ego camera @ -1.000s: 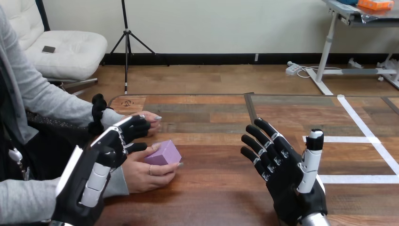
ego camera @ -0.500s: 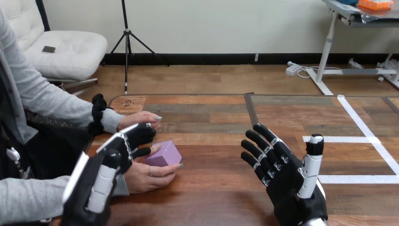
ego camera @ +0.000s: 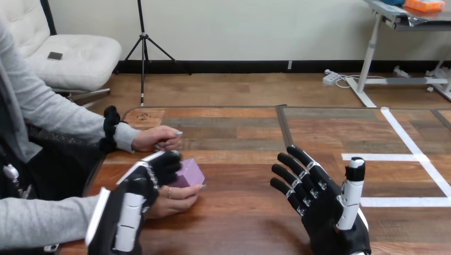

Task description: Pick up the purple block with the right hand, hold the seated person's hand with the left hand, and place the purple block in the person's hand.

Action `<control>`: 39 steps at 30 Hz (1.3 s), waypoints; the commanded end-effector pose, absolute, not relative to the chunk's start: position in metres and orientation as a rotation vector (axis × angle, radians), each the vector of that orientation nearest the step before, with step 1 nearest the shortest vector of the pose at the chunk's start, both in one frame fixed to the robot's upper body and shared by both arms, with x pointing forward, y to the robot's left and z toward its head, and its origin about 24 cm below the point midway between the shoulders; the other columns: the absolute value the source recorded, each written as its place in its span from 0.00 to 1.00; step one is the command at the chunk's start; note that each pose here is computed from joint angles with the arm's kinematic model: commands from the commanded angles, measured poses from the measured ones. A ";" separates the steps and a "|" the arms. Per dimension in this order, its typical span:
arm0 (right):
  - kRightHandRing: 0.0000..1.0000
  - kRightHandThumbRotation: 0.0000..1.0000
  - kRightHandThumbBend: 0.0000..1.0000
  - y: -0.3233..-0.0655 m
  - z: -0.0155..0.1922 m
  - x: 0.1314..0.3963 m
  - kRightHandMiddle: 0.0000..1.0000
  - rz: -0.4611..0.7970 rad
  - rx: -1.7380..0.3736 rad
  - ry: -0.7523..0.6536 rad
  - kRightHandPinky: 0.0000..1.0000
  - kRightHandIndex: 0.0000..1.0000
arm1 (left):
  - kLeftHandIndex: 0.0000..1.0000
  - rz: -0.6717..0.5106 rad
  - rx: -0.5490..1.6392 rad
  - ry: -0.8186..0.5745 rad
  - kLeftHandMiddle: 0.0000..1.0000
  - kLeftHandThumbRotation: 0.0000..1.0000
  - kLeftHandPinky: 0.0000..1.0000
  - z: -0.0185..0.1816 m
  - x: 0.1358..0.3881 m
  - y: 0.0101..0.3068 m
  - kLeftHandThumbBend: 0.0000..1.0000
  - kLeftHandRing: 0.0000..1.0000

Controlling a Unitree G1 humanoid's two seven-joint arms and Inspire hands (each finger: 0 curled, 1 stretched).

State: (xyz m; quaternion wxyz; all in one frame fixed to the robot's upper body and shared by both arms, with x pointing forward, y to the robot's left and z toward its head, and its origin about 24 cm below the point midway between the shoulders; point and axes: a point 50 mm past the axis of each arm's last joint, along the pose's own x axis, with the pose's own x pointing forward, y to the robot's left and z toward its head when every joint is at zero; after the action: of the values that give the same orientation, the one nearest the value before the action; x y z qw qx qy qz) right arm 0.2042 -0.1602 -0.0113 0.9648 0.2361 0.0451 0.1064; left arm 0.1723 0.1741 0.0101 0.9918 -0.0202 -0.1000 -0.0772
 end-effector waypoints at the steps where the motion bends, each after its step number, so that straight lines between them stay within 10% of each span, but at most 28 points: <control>1: 0.86 1.00 0.98 -0.164 0.004 0.206 0.86 0.238 0.440 0.000 0.88 0.85 | 0.72 -0.151 -0.080 -0.268 0.79 1.00 0.78 0.016 0.170 0.160 0.66 0.81; 39: 0.85 0.99 0.96 -0.163 -0.001 0.196 0.85 0.211 0.358 -0.033 0.85 0.84 | 0.76 -0.187 -0.080 -0.267 0.80 1.00 0.92 0.025 0.169 0.166 0.57 0.85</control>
State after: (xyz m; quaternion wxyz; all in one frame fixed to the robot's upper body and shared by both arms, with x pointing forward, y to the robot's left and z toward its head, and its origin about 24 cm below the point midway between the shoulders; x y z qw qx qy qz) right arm 0.1894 -0.1643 -0.0095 0.9782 0.1817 0.0121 0.0995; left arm 0.1576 0.1698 0.0071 0.9910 -0.0316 -0.0865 -0.0974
